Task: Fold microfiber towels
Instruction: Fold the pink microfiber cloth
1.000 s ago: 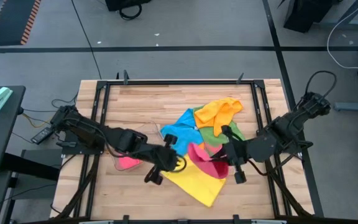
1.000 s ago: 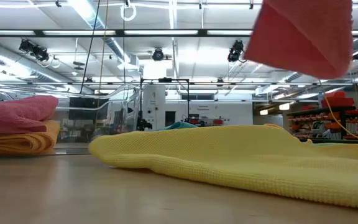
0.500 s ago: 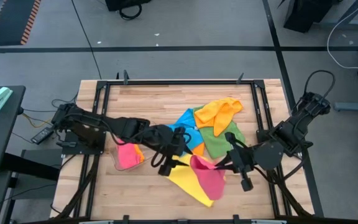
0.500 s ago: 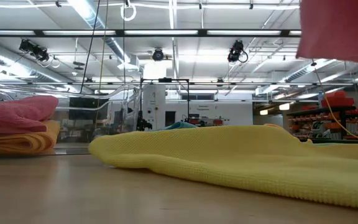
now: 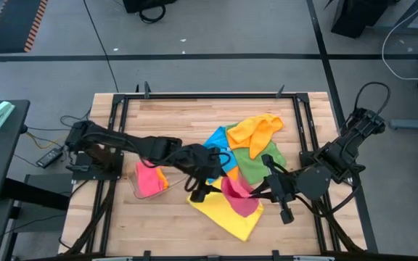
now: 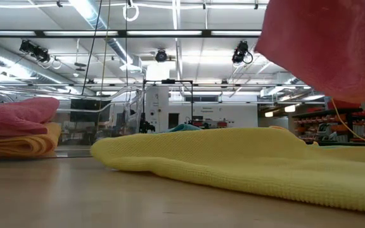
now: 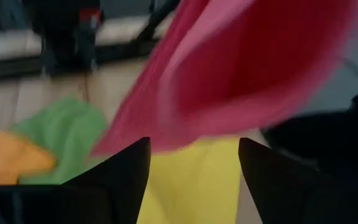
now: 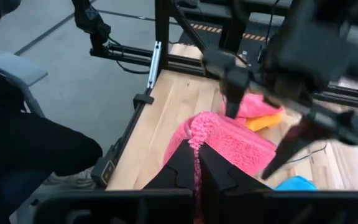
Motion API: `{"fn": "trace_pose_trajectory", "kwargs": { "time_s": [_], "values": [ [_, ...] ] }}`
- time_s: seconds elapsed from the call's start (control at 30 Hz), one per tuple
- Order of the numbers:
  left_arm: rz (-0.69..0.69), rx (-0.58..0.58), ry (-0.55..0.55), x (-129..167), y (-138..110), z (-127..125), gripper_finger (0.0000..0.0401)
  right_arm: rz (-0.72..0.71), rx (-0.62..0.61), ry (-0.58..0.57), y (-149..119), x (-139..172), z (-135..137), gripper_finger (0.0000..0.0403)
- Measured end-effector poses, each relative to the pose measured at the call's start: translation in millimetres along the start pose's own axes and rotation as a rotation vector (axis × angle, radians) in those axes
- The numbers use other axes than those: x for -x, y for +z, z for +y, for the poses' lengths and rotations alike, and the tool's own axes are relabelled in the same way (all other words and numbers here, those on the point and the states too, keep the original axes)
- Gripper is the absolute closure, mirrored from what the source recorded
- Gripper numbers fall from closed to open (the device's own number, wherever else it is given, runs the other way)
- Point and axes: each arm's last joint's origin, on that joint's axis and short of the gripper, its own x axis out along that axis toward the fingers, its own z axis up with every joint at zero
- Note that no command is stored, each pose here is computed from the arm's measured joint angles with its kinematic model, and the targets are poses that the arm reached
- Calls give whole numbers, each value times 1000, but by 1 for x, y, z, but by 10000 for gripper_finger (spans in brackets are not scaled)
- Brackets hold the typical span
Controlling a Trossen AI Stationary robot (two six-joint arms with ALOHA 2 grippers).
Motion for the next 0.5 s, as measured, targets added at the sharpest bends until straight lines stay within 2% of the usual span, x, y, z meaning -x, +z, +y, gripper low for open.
{"fn": "trace_pose_trajectory", "kwargs": {
  "time_s": [0.1, 0.27, 0.5],
  "values": [
    [25, 7, -49, -14, -6, 5, 156, -6, 2, -4, 1, 0, 0, 397],
    [-65, -25, -215, -25, -1, -4, 167, -5, -3, -22, 0, 0, -1, 397],
    [-124, -180, -233, -20, 5, -22, 200, 6, -10, -33, -4, 5, 9, 397]
  ]
}}
